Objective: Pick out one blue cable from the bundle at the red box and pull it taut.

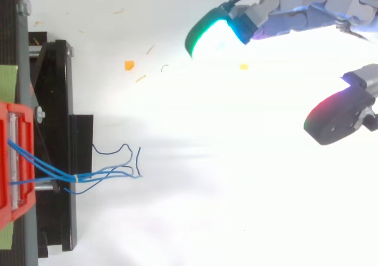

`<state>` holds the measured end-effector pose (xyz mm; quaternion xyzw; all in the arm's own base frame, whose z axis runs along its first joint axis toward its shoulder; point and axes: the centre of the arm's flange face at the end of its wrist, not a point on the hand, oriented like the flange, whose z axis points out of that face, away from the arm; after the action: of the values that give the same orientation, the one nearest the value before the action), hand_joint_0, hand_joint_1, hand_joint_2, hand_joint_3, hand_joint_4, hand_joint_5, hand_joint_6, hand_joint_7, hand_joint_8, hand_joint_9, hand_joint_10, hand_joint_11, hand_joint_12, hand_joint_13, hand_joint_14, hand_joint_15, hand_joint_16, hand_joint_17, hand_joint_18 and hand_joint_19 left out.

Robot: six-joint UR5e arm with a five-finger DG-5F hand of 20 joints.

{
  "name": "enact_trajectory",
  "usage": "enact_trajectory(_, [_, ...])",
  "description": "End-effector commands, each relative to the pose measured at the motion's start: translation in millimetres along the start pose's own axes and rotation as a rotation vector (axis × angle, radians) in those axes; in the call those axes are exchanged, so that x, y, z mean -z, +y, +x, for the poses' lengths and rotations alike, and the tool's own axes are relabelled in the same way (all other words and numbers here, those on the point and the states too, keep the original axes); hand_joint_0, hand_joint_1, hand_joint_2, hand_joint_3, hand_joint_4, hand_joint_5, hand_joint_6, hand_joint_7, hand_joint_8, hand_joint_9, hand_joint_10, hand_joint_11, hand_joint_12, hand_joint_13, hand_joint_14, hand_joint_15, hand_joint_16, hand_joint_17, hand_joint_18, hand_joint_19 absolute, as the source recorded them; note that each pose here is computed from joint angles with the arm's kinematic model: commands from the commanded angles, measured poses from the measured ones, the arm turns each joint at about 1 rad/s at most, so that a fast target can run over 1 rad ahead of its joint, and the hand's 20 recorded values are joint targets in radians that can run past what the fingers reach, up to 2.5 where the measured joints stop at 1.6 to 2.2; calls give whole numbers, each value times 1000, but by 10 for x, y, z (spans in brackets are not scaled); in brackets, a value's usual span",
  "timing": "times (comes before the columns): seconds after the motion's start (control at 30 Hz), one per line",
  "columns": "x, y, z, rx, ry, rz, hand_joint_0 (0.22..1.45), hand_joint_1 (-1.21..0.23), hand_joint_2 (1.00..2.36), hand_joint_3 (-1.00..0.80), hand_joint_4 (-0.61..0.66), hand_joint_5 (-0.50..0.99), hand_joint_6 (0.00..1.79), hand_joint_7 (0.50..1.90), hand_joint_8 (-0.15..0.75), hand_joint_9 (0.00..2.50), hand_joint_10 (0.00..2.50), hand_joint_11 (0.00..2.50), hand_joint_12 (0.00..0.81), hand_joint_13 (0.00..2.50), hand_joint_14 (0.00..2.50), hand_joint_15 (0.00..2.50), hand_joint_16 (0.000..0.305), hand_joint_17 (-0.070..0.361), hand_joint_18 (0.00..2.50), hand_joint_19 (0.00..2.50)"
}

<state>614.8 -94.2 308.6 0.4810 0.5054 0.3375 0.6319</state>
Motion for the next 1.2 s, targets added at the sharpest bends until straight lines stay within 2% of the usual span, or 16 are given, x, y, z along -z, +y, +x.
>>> enact_trajectory(0.0, [-76, 58, 31, -32, -20, -68, 464, -575, 1000, -500, 156, -213, 501, 639, 247, 546, 5, 121, 295, 325, 3, 87, 50, 114, 206, 319])
enact_trajectory(0.03, [-80, 66, 32, -33, -19, -70, 465, -574, 1000, -500, 157, -212, 501, 639, 249, 544, 4, 112, 297, 327, 1, 88, 50, 114, 215, 318])
enact_trajectory(0.17, [-46, 28, 45, -19, -3, -41, 465, -575, 1000, -500, 162, -210, 501, 643, 252, 554, 5, 122, 297, 334, 3, 96, 50, 113, 224, 315])
enact_trajectory(0.3, [-30, 9, 59, -7, 1, -22, 467, -575, 1000, -500, 165, -207, 501, 646, 252, 556, 5, 128, 297, 338, 3, 94, 50, 113, 235, 322])
enact_trajectory(0.4, [-42, -87, 104, 19, -12, 2, 468, -579, 1000, -500, 167, -206, 501, 647, 251, 558, 5, 132, 296, 344, 4, 100, 50, 113, 240, 326])
enact_trajectory(0.47, [-58, -101, 133, 28, -15, -1, 470, -582, 1000, -500, 167, -206, 501, 647, 252, 563, 5, 126, 297, 347, 4, 104, 50, 113, 243, 329])
enact_trajectory(0.53, [-156, -49, 175, 39, -25, -19, 471, -583, 1000, -500, 168, -205, 501, 650, 254, 567, 5, 139, 297, 351, 4, 105, 50, 113, 248, 331])
enact_trajectory(0.63, [-310, -59, 251, 79, -23, -14, 471, -586, 1000, -500, 168, -204, 501, 651, 255, 569, 5, 140, 297, 357, 4, 107, 50, 113, 254, 338])
enact_trajectory(0.7, [-377, -83, 290, 81, -21, -7, 471, -603, 1000, -500, 168, -204, 501, 652, 255, 570, 7, 140, 298, 358, 4, 111, 50, 113, 261, 336])
enact_trajectory(0.73, [-431, -149, 338, 74, -18, 1, 472, -612, 1000, -500, 166, -204, 501, 654, 253, 568, 6, 143, 298, 358, 4, 108, 50, 112, 260, 336])
enact_trajectory(0.87, [-508, -270, 417, 62, -13, 9, 475, -648, 1000, -500, 166, -204, 501, 652, 252, 568, 8, 146, 298, 361, 4, 112, 50, 112, 275, 338])
enact_trajectory(0.93, [-579, -386, 472, 44, -8, 19, 476, -661, 1000, -500, 164, -204, 501, 653, 253, 571, 6, 148, 298, 364, 4, 110, 50, 111, 278, 338])
enact_trajectory(1.03, [-590, -402, 478, 26, -12, 22, 477, -677, 1000, -500, 165, -203, 501, 655, 253, 574, 6, 157, 296, 370, 4, 108, 49, 111, 282, 344])
enact_trajectory(1.17, [-581, -402, 495, 36, -8, 26, 478, -681, 1000, -500, 165, -203, 501, 653, 255, 580, 6, 159, 298, 379, 5, 114, 49, 110, 294, 349])
